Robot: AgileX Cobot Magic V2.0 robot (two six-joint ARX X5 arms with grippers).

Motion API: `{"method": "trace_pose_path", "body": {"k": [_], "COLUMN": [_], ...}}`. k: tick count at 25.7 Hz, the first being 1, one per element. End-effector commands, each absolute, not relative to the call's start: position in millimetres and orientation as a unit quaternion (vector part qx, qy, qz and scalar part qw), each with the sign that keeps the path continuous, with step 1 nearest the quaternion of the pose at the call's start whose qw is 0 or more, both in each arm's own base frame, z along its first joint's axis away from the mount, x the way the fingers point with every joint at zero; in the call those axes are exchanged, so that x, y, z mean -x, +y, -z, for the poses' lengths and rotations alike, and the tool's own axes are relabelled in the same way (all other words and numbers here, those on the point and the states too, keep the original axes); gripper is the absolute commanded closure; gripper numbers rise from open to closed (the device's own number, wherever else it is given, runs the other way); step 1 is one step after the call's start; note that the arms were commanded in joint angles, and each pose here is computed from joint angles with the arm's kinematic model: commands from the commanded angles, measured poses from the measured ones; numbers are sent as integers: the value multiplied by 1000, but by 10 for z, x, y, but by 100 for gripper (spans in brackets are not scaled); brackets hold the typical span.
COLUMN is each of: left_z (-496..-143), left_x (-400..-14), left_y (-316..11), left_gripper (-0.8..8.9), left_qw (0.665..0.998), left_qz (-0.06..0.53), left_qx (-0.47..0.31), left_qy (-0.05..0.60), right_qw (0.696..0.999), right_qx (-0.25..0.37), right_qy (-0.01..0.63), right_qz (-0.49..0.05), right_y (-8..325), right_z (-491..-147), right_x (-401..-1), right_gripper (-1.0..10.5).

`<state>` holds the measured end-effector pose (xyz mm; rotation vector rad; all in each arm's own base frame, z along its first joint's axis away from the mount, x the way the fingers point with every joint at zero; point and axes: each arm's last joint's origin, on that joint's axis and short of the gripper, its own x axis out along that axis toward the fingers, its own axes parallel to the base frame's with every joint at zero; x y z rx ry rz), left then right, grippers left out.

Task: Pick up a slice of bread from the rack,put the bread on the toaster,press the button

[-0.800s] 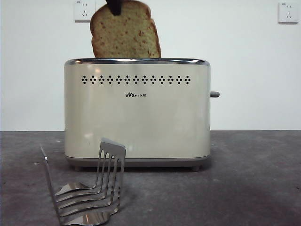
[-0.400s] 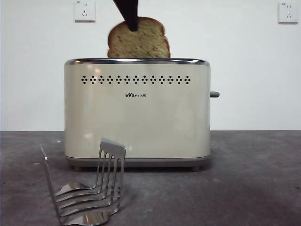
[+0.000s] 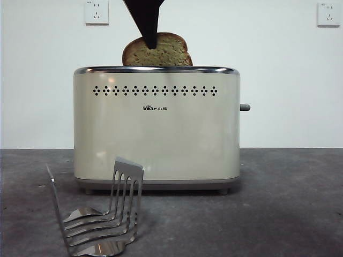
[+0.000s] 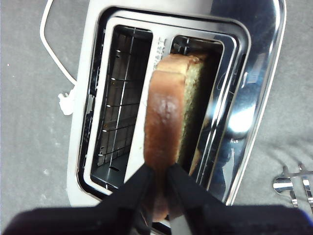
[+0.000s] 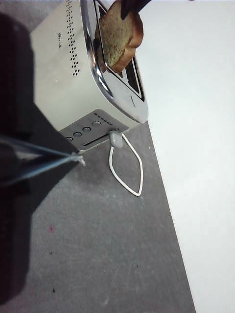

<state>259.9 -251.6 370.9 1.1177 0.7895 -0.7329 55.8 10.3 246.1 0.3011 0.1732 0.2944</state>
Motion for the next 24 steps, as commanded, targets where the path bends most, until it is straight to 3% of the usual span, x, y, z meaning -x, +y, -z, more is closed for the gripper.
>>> {"method": "trace_pose_path", "body": {"k": [1, 5, 7, 15, 21, 24], "left_z": [-3601, -3600, -3600, -3761, -4037, -4173], "left_x": [-2644, -2638, -2639, -2546, -2373, -2266], "left_y": [-2581, -2574, -2574, -2492, -2315, -2207], "left_gripper": [802, 579, 522, 521, 522, 534], "left_qw": [706, 704, 705, 719, 752, 772], "left_qz": [340, 339, 337, 336, 326, 317], "left_qx": [-503, -504, -503, -497, -471, -449], "left_qy": [365, 368, 369, 351, 326, 319], "right_qw": [974, 974, 974, 974, 974, 964], "right_qx": [-152, -152, -151, -151, -154, -206], "right_qy": [82, 82, 82, 82, 81, 89], "right_qz": [-148, -148, -148, -148, -147, -143], "right_y": [103, 103, 103, 103, 103, 103], "right_z": [-2479, -2479, -2479, -2479, -2482, -2481], "right_x": [-550, -550, -550, -550, -550, -550], "right_gripper": [950, 950, 950, 949, 948, 948]}}
